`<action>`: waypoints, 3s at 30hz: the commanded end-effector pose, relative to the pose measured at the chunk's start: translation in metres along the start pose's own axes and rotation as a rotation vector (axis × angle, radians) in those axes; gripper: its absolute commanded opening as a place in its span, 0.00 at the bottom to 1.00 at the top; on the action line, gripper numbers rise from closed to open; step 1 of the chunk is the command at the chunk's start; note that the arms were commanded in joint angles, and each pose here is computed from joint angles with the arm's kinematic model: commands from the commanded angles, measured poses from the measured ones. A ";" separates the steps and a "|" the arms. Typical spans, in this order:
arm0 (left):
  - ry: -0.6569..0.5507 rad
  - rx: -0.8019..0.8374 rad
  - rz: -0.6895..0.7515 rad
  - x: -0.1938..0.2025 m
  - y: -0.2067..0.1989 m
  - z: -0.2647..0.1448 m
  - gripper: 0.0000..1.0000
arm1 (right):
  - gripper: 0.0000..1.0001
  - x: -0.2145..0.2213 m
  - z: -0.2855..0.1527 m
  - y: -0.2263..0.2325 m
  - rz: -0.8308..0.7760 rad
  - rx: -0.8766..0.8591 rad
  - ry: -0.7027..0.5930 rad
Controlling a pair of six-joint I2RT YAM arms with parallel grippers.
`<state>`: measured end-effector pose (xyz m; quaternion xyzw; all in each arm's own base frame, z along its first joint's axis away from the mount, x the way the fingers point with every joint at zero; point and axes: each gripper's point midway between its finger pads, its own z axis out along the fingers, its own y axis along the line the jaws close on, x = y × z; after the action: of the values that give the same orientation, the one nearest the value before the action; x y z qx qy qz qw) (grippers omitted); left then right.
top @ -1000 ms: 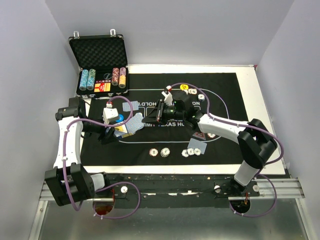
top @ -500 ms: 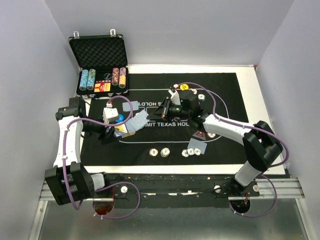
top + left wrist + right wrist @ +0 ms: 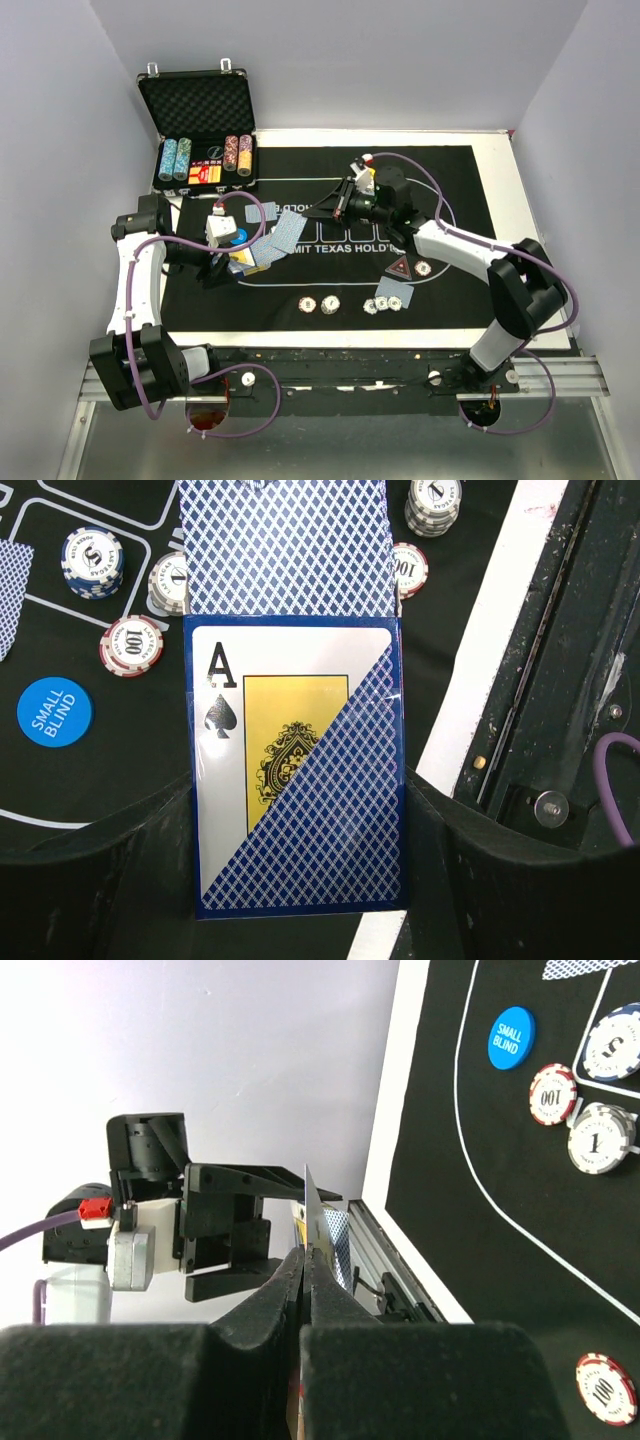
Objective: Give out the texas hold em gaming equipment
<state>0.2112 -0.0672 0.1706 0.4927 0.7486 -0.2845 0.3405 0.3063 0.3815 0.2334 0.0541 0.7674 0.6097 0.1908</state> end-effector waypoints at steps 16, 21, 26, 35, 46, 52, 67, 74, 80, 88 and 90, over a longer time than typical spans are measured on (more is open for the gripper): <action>-0.024 0.173 -0.207 -0.009 -0.054 -0.005 0.12 | 0.01 0.005 0.010 -0.001 0.141 -0.103 0.037; -0.027 0.173 -0.206 -0.009 -0.054 -0.005 0.12 | 0.01 0.011 0.012 -0.026 0.132 -0.013 0.021; -0.031 0.173 -0.212 -0.010 -0.054 -0.005 0.12 | 0.01 0.006 0.018 -0.025 0.210 -0.075 0.001; -0.025 0.177 -0.207 -0.007 -0.057 -0.004 0.12 | 0.01 -0.034 0.039 -0.023 0.241 -0.086 -0.076; -0.026 0.174 -0.202 -0.009 -0.055 -0.004 0.12 | 0.01 -0.079 0.120 -0.080 0.302 -0.023 -0.091; -0.031 0.175 -0.209 -0.010 -0.053 -0.005 0.12 | 0.01 -0.099 0.162 -0.115 0.231 0.082 -0.088; -0.028 0.163 -0.199 -0.010 -0.054 -0.006 0.12 | 0.62 -0.051 0.047 -0.161 -0.195 0.414 -0.026; -0.052 0.162 -0.206 -0.014 -0.056 -0.006 0.12 | 0.71 -0.039 0.052 -0.178 -0.447 0.537 0.021; -0.060 0.152 -0.196 -0.017 -0.058 -0.007 0.12 | 0.71 -0.053 0.079 -0.178 -0.443 0.515 0.003; -0.057 0.146 -0.190 -0.017 -0.060 -0.008 0.12 | 0.71 -0.036 0.094 -0.189 -0.437 0.452 0.108; -0.057 0.147 -0.185 -0.016 -0.060 -0.007 0.12 | 0.71 -0.031 0.093 -0.194 -0.454 0.446 0.134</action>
<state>0.2110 -0.0705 0.1748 0.4896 0.7445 -0.2898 0.3494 0.4093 0.4058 0.0502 -0.0787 0.8857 0.3652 0.2755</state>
